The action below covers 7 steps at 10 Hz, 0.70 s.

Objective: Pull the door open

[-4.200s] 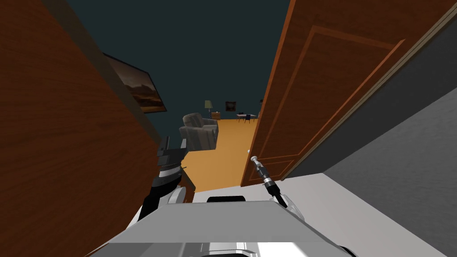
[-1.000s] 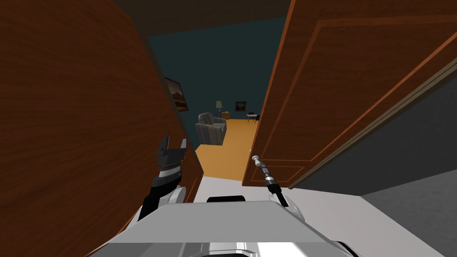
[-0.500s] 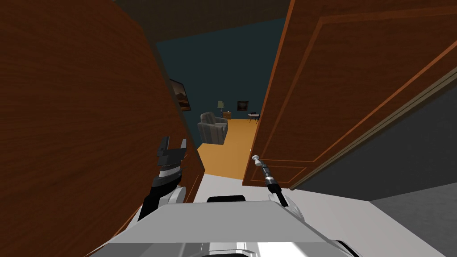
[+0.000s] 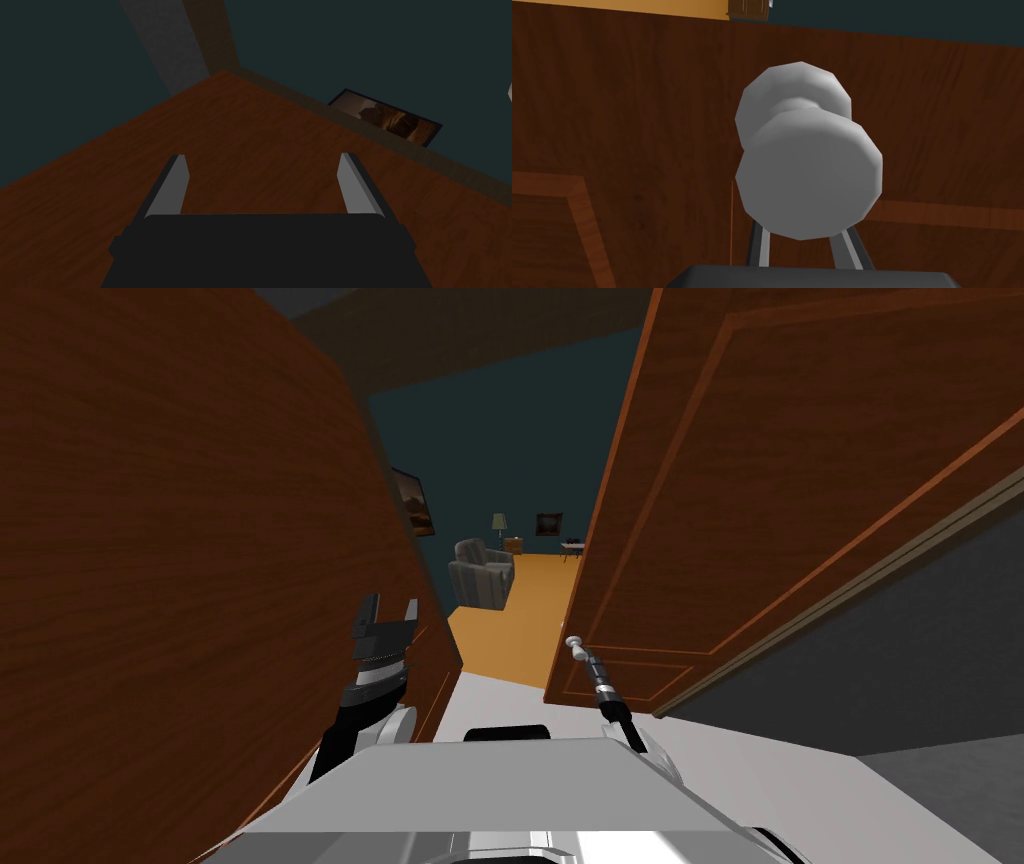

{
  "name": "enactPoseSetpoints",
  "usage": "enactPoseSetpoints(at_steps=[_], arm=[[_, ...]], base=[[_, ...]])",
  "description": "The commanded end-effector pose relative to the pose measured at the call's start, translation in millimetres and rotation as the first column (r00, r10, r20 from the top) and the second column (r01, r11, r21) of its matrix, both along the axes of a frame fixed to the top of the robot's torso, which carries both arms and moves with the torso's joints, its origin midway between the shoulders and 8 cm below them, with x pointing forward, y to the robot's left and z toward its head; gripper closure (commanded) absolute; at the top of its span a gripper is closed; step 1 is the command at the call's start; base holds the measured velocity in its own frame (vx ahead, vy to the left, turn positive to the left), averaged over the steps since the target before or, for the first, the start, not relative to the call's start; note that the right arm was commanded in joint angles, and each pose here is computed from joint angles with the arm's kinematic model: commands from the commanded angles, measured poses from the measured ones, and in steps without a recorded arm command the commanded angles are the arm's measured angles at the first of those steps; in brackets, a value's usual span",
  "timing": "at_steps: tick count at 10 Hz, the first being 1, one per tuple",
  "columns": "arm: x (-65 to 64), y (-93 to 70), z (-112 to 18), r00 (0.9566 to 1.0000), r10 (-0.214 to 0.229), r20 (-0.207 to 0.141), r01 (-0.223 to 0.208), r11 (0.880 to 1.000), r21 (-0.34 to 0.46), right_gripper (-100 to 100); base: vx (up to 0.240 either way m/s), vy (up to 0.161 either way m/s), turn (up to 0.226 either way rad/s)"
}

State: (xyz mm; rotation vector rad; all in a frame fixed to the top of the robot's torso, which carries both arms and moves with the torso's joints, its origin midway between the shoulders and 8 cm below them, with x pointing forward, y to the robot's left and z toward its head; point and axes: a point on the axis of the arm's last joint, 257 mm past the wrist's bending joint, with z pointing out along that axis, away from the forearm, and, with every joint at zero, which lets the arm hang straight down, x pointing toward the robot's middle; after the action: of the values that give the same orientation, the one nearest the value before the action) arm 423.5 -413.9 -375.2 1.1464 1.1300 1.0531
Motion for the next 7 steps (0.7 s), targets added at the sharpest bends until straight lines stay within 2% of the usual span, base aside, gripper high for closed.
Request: enactPoseSetpoints(at_steps=[1,2,6,7], arm=[[6.6,18.0,1.6,0.9995,0.024,0.019,-0.025,0.998,0.059,100],[6.7,16.2,1.7,0.9995,0.017,0.025,-0.019,0.994,0.103,100],[4.2,15.0,-2.7,0.9998,0.014,0.015,-0.016,0.994,0.111,100],[6.8,14.5,1.6,0.9994,0.010,0.033,-0.016,0.986,0.163,100]], base=[[-0.054,-0.032,0.044],[-0.049,-0.028,0.117],[-0.010,-0.005,0.016],[-0.041,-0.008,0.089]])
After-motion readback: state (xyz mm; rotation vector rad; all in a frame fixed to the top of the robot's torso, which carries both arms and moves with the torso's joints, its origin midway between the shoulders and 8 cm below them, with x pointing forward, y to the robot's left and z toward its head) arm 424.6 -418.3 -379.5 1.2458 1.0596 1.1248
